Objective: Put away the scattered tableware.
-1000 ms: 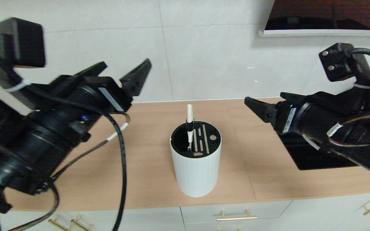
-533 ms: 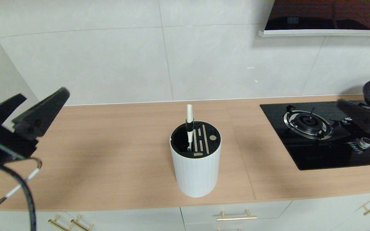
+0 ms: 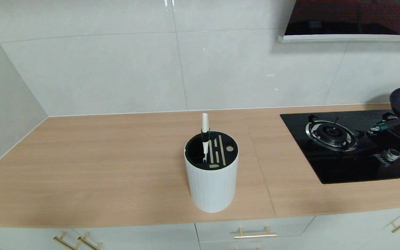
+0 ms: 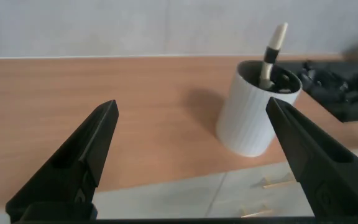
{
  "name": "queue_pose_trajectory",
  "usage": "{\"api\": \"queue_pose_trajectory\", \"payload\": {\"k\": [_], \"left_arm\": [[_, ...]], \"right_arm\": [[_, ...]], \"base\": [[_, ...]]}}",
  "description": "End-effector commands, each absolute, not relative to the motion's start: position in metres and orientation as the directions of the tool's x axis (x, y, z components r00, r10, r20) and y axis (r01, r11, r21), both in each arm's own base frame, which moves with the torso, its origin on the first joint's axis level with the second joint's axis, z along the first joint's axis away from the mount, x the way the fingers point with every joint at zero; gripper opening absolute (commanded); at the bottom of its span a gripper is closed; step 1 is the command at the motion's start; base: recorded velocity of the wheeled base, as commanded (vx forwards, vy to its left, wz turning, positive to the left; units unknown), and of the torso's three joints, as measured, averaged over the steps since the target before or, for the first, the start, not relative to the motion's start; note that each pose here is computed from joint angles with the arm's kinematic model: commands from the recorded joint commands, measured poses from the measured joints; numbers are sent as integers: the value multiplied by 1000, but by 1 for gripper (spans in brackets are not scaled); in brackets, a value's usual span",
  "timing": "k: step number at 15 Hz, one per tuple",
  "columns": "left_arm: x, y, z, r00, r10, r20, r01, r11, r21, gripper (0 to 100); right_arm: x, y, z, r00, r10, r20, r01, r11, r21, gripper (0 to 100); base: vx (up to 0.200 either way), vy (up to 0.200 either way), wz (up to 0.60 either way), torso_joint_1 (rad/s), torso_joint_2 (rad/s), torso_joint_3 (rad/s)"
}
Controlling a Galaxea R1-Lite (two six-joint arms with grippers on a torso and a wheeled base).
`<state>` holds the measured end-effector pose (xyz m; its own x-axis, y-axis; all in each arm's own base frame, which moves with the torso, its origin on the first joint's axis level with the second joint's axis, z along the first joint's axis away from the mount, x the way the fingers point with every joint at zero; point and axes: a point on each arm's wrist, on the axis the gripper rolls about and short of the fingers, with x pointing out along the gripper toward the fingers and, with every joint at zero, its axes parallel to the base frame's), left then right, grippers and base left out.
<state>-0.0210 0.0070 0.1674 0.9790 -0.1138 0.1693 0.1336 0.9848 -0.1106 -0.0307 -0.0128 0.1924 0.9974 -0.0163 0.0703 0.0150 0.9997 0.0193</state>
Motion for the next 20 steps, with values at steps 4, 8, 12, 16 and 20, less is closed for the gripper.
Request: {"api": "queue_pose_trajectory", "payload": {"k": [4, 8, 12, 16, 20], "left_arm": [[-42, 2, 131, 962, 96, 257, -70, 992, -109, 100], [-24, 3, 89, 983, 127, 135, -114, 988, -102, 100], [-23, 3, 79, 992, 118, 37, -117, 993, -33, 100], [-23, 1, 77, 999, 34, 9, -34, 999, 32, 100], [-23, 0, 76, 1000, 21, -2, -21, 999, 34, 100]], "right_arm": [[-57, -4, 140, 967, -221, 128, 223, 975, -2, 100], [-33, -5, 102, 965, -253, 71, 255, 967, -9, 100], [-23, -4, 80, 978, -204, 39, 205, 979, -10, 100], [-22, -3, 80, 991, -132, 36, 132, 991, -23, 100], [-23, -2, 80, 994, -100, 43, 102, 993, -57, 100]], "base": [[0, 0, 0, 0, 0, 0], [0, 0, 0, 0, 0, 0], [0, 0, 0, 0, 0, 0], [0, 0, 0, 0, 0, 0], [0, 0, 0, 0, 0, 0]]}}
